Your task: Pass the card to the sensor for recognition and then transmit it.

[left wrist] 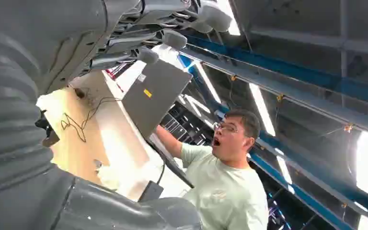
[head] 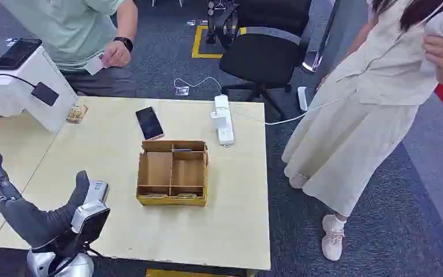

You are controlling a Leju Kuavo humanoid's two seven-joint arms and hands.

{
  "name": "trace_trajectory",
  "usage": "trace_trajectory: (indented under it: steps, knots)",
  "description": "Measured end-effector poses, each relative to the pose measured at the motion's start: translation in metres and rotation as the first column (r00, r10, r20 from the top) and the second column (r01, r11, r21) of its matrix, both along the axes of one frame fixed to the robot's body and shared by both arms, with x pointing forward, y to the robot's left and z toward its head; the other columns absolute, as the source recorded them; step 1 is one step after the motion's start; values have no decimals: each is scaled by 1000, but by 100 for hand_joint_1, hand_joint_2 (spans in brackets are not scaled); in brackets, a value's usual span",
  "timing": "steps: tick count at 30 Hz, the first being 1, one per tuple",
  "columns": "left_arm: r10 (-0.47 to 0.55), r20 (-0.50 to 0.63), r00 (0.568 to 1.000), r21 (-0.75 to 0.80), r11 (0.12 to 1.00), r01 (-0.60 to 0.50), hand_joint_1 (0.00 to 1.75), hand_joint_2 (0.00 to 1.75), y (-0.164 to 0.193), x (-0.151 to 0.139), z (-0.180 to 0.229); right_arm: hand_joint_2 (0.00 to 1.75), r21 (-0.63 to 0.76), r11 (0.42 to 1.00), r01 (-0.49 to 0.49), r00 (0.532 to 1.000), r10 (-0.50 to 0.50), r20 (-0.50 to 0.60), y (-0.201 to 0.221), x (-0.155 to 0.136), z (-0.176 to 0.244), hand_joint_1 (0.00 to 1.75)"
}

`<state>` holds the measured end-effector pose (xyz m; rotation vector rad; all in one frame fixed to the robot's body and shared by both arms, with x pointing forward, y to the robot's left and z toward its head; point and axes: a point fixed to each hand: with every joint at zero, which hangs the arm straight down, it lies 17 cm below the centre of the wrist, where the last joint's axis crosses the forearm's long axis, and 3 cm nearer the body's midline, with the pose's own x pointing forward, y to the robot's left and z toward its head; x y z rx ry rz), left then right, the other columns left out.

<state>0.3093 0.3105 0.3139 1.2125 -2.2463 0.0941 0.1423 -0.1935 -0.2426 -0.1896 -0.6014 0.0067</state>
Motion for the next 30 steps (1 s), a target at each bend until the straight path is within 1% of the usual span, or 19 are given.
trace_trajectory:
  steps: [10,15,18,23,30]
  knots:
    - [-3,7,1000,-14,1000,3,0,175,0,-1,0,0,0,1000,2,1000,-2,0,0,0,0,0]
    - [5,-6,1000,6,1000,-5,0,175,-2,1,0,0,0,1000,-5,1000,5,2,1,1,0,0]
    - [21,-27,999,43,999,-19,0,175,-4,4,0,0,0,1000,-11,1000,11,3,1,1,0,0]
    - [61,-55,997,147,988,-52,0,175,-10,13,5,0,2,1000,-27,1000,27,6,3,2,1,0]
    - [129,-79,988,295,950,-101,0,175,-9,38,11,0,3,998,-59,998,59,7,6,5,1,0]
